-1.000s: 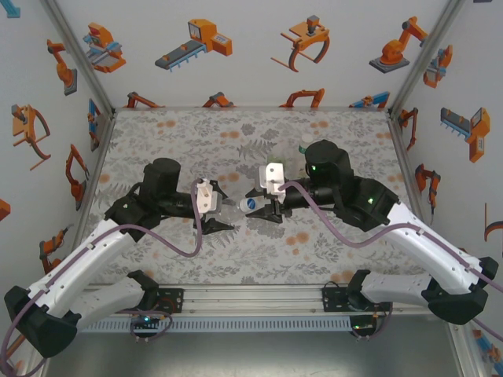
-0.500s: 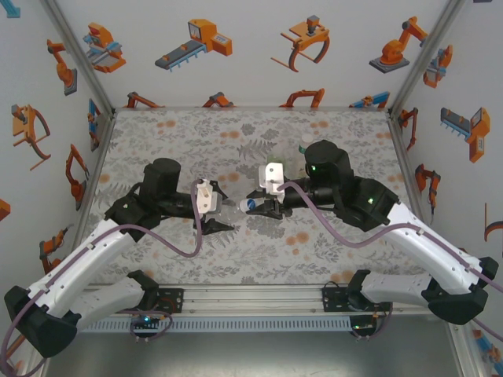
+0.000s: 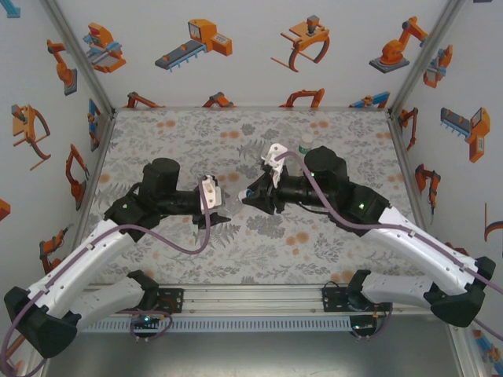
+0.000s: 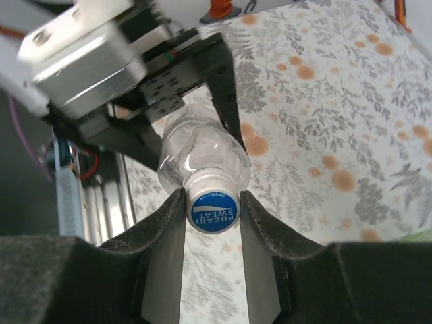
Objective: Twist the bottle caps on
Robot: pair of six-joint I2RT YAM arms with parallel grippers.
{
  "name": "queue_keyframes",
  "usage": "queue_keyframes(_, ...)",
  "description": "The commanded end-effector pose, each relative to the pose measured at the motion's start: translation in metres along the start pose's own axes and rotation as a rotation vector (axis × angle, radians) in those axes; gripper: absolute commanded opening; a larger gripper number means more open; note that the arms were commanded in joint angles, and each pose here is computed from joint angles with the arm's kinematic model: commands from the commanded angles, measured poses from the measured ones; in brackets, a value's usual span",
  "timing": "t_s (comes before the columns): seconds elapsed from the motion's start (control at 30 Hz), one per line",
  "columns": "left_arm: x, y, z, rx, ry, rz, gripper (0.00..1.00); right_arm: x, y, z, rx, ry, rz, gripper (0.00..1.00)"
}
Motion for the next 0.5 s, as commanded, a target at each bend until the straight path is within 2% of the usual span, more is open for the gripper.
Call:
queue_keyframes(0.0,0.005,-0.005,-0.006,-0.015,0.022,-0.076,0.00,-0.012,-0.002,-0.016,-0.171,0.320,0.134,0.00)
queue_keyframes(0.33,0.009,-0.005,-0.004,0.002,0.013,-0.110,0.00,-0.027,0.003,0.004,-0.195,0.919,0.311,0.00)
queue_keyframes(0.47,0.009,-0.004,-0.003,0.002,0.010,-0.112,0.00,-0.031,0.001,0.012,-0.207,1.043,0.383,0.00)
Point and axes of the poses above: each hand's point on the last joint's axis, 136 mm out from that joint toward the fingers, its own y axis out along the fingers, its own x axis along the line the jaws close on, z = x × y, the point moved 9 cm from there along -y, back along the fingers, and after that the axes turned 6 degrees about y, right-handed, at the moved point
